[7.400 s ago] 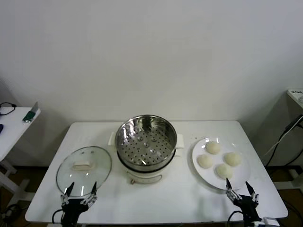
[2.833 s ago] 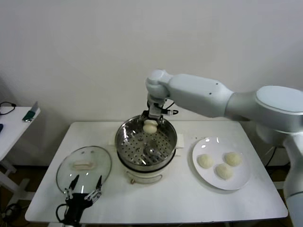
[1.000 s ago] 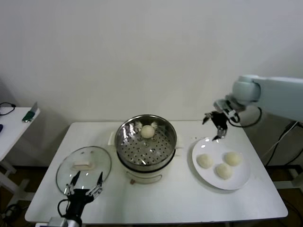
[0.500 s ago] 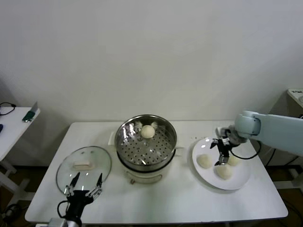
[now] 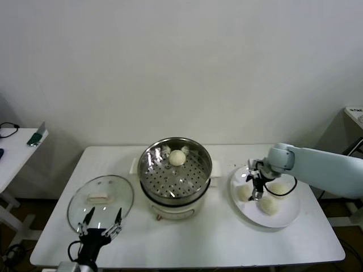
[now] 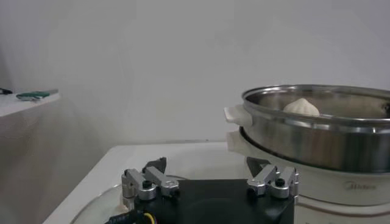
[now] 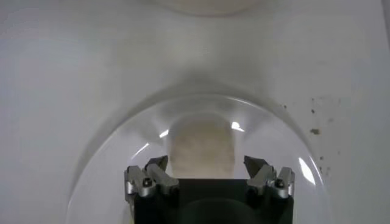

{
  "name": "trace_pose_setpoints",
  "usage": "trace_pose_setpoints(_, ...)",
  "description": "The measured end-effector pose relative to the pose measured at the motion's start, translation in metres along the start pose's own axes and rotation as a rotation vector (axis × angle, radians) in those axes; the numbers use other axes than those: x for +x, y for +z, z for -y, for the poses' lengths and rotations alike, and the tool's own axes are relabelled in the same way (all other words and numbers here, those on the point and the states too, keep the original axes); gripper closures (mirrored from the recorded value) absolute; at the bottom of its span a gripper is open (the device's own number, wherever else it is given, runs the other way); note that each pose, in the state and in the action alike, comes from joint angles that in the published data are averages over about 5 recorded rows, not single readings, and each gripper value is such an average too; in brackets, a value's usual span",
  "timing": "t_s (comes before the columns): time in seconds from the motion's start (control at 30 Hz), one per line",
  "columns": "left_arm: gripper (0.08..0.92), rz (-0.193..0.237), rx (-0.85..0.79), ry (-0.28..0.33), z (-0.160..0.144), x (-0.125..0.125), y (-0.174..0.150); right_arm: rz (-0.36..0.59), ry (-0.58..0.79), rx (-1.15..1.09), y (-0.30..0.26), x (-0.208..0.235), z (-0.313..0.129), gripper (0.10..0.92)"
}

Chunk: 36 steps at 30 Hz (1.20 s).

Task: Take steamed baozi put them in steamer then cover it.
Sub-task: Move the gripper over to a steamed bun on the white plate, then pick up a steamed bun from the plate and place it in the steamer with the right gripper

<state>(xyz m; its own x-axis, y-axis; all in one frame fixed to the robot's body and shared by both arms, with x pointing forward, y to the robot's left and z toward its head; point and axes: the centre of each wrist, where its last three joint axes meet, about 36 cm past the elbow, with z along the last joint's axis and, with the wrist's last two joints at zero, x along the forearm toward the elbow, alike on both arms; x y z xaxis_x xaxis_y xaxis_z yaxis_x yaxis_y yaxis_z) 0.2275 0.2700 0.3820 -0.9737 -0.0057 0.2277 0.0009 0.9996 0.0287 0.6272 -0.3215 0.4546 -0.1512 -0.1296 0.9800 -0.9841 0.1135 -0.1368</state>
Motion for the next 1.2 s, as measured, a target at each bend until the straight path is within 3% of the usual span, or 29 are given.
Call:
trace_pose_setpoints(0.2,0.177,0.002,0.000,0.003,0.001,0.001,-0.002,0.004,-0.015,-0.002,-0.001,-0.001,0.003,0.370)
trace_pose_setpoints(0.47,0.177,0.005,-0.001,0.008,0.003,0.001,-0.005,0.023,-0.021,0.016,-0.008,0.027,0.019,0.386)
trace_pose_setpoints(0.8,0.177,0.007,-0.005,0.013,0.003,0.001,-0.008,0.044,0.014,0.109,-0.050,0.140,0.061,0.386)
trace_pose_setpoints(1.0,0.177,0.014,-0.007,0.022,0.004,0.000,-0.011,0.103,0.069,0.177,-0.116,0.226,0.071,0.386)
trace_pose_setpoints(1.2,0.177,0.021,-0.008,0.030,0.006,0.000,-0.013,0.156,0.069,0.256,-0.201,0.258,0.053,0.386)
